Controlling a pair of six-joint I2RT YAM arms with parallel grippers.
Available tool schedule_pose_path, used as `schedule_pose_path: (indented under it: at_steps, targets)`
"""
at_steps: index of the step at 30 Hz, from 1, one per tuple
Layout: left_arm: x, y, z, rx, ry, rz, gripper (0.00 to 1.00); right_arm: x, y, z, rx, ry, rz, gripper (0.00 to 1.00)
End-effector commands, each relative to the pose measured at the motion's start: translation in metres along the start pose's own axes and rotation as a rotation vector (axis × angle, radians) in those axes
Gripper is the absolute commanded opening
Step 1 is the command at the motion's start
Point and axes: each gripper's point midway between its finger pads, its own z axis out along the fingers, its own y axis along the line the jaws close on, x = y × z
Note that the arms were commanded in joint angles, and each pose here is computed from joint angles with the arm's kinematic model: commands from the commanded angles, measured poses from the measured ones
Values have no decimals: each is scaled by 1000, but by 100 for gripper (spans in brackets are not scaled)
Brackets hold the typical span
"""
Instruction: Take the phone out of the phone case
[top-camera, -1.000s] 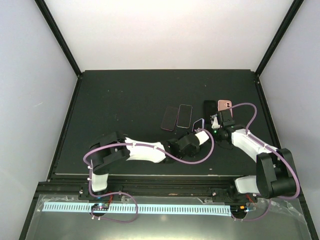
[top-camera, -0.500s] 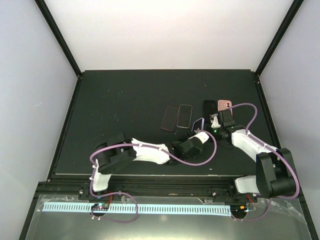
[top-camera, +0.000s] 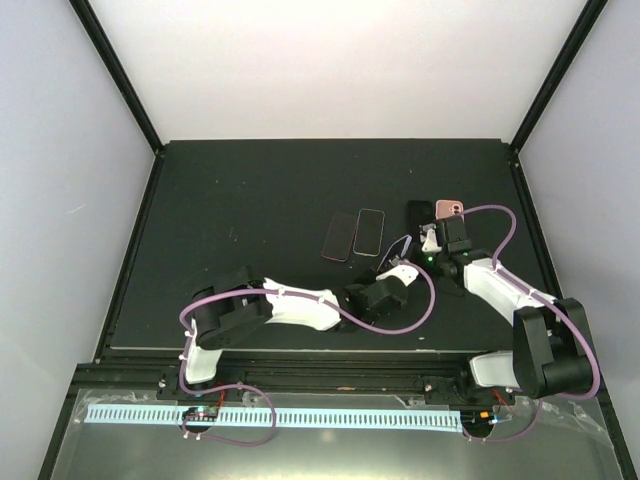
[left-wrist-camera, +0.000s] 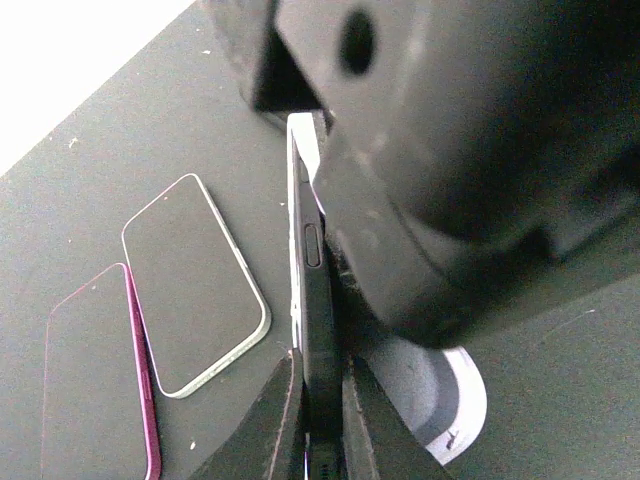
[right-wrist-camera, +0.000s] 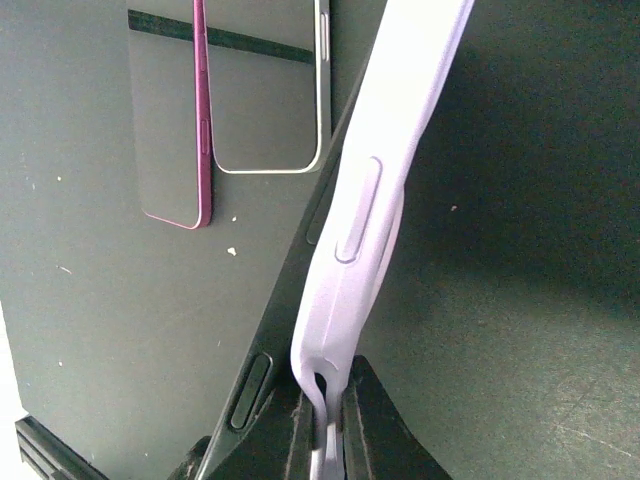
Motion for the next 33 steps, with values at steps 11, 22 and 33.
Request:
schedule_pose_path:
  at_steps: [11, 22, 33]
  targets:
    - [-32, 39, -15, -65, -54, -112, 1, -10, -4, -12, 44, -76, -112, 1]
    - [-65, 69, -55, -56, -145, -210, 1, -26, 13, -36, 29, -181, -161, 1]
    - [-49, 116, -103, -128, -203, -224, 2, -73, 13, -86, 5, -393, -274, 1]
